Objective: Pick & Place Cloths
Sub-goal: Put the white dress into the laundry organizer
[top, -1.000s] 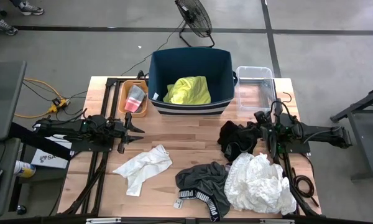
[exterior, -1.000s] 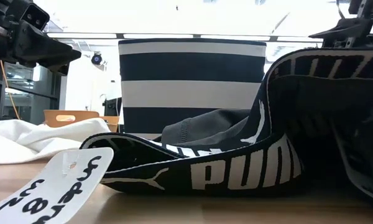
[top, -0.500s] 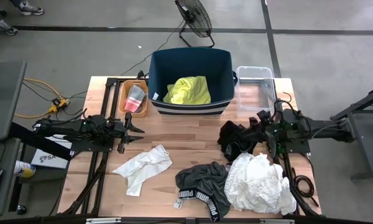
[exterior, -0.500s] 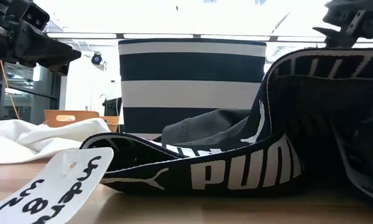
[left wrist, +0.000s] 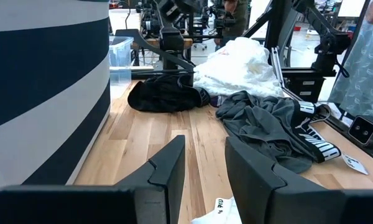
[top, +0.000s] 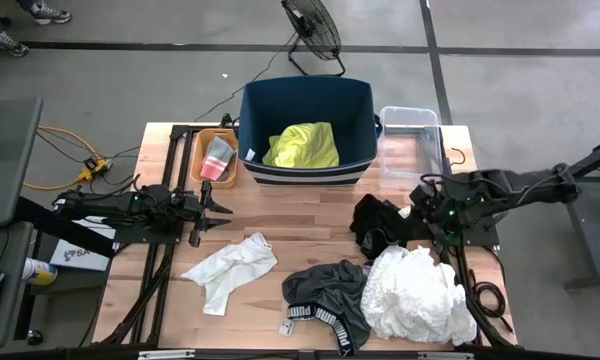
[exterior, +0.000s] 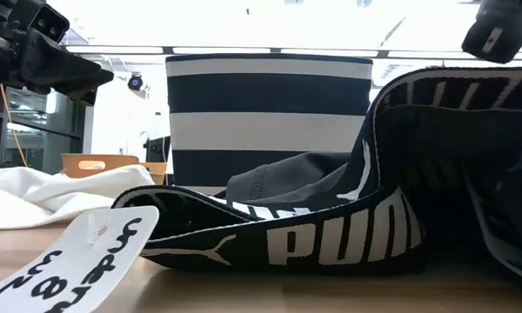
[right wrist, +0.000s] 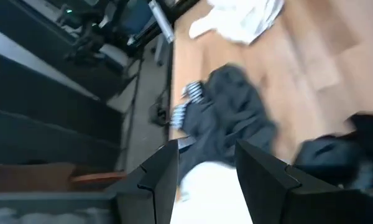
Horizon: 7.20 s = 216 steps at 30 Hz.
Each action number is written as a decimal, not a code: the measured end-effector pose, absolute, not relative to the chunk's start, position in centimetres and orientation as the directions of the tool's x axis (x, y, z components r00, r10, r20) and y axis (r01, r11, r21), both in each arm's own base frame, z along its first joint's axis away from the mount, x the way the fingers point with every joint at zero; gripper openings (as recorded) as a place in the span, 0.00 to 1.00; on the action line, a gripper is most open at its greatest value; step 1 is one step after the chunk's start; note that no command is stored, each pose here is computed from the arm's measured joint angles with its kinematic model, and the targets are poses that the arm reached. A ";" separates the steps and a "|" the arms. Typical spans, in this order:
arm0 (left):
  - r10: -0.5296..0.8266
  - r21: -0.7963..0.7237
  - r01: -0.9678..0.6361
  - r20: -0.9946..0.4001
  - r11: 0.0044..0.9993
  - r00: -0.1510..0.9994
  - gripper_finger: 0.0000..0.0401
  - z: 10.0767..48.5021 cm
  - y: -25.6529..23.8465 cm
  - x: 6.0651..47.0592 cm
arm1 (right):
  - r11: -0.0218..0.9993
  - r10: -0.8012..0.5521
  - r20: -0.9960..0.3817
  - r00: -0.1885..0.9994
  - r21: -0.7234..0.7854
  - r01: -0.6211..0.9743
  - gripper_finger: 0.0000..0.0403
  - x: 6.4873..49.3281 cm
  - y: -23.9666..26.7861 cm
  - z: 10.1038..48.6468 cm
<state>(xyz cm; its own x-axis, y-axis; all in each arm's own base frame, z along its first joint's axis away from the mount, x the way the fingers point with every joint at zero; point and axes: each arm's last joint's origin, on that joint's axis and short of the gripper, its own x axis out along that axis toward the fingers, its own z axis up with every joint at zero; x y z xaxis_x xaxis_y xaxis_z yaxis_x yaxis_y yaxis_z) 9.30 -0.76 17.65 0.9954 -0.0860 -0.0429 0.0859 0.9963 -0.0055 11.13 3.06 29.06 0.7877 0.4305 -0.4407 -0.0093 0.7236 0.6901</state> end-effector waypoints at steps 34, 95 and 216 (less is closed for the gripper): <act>-0.086 -0.006 0.085 -0.043 0.996 0.995 0.28 17.7 -0.8 9.3 | 0.404 0.725 -0.659 0.199 0.642 0.652 0.27 11.8 14.5 25.0; -0.085 -0.005 0.085 -0.042 0.996 0.995 0.28 17.7 -0.8 9.3 | 0.963 0.202 -0.978 -0.052 0.189 0.190 0.90 14.3 20.8 27.6; -0.085 -0.005 0.085 -0.042 0.996 0.995 0.28 17.7 -0.8 9.3 | 0.885 -0.171 0.230 0.958 -0.391 0.252 0.15 18.3 3.5 53.1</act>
<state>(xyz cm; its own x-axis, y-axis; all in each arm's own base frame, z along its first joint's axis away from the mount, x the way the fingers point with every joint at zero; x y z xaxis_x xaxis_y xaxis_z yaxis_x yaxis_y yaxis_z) 9.29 -0.75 17.67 0.9955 -0.0853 -0.0422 0.0852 0.9964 -0.0054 18.28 3.54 53.07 0.9579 -0.1712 0.2303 0.2522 0.8851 -0.3911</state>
